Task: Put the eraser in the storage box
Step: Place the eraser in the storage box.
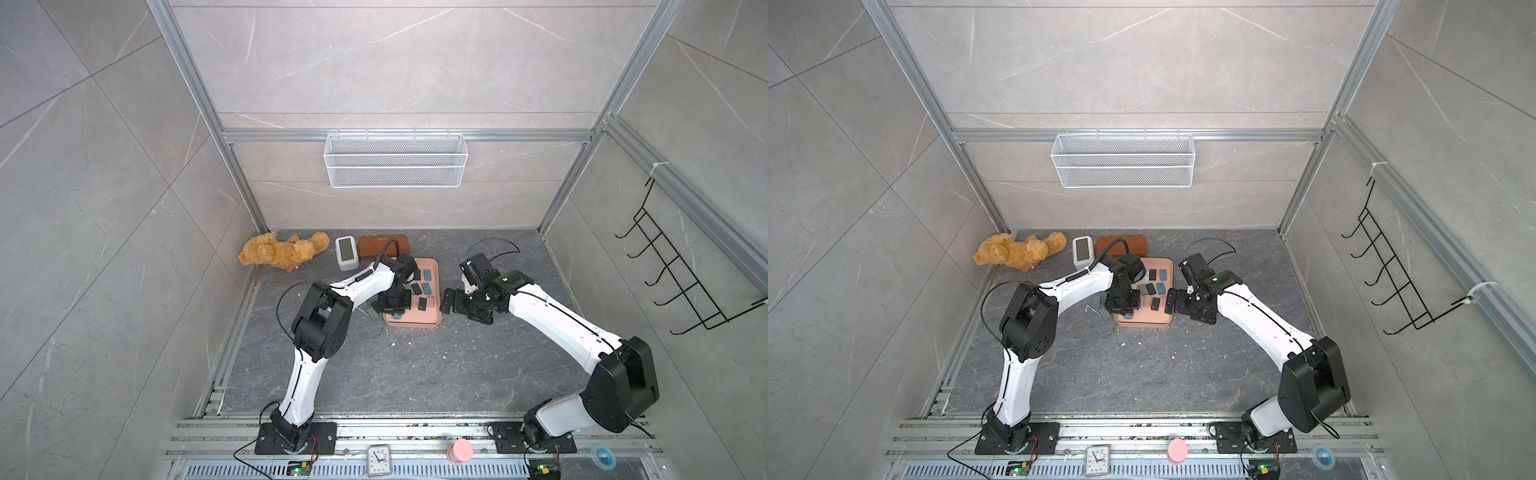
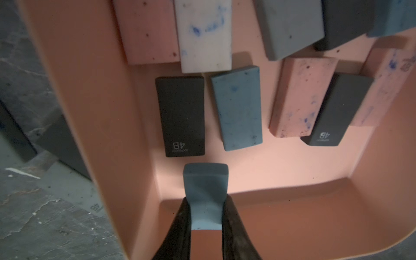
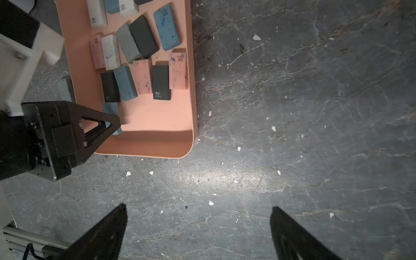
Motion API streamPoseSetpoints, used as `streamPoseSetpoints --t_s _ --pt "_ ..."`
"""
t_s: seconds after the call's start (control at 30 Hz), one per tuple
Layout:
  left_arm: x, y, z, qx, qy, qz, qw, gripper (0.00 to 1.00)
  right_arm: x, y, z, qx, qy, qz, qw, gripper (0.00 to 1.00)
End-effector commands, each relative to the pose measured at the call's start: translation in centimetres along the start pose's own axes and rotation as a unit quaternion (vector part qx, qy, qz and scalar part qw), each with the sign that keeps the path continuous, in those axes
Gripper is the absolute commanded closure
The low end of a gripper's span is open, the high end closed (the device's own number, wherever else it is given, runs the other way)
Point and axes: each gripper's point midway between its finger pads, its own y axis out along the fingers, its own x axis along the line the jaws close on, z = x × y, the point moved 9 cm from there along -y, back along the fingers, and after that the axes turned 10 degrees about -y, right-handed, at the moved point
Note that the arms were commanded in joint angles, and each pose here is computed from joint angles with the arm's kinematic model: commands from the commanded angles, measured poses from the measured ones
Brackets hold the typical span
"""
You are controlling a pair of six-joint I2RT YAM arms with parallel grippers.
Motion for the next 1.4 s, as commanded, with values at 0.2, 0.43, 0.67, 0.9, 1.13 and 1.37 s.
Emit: streamPoseSetpoints --t_s 0.2,0.43,0.67,0.9,1.13,1.37 --pt "0.1 1.1 0.5 0.027 0.015 -0.015 0.999 0.81 -0.2 -0.3 0.3 0.001 -0.006 -0.003 1.0 0.0" --pt "0.2 1.5 0.7 0.035 0.017 -0.019 0.999 0.78 -0.4 -0.1 0.3 0.003 -0.006 -0.002 1.0 0.0" --pt "0.1 1.2 0.5 0.031 0.019 -0.021 0.999 0.7 -0.3 -0.1 0.1 0.002 -0.006 -0.004 1.0 0.0" --pt "-0.6 -0.9 0.0 0.012 0.016 -0.006 1.0 0.6 -0.1 -0.2 -0.3 0.0 -0.008 -0.006 1.0 0.0" --pt "-0.8 -4.4 -0.4 -0.018 -0.003 0.013 1.0 0.48 0.5 -0.9 -1.3 -0.015 -0.021 -0.012 1.0 0.0" --pt "2.7 -10.0 0.2 -0.06 -0.059 0.051 0.995 0.31 2.3 -0.8 -3.2 -0.034 -0.047 -0.028 0.998 0.0"
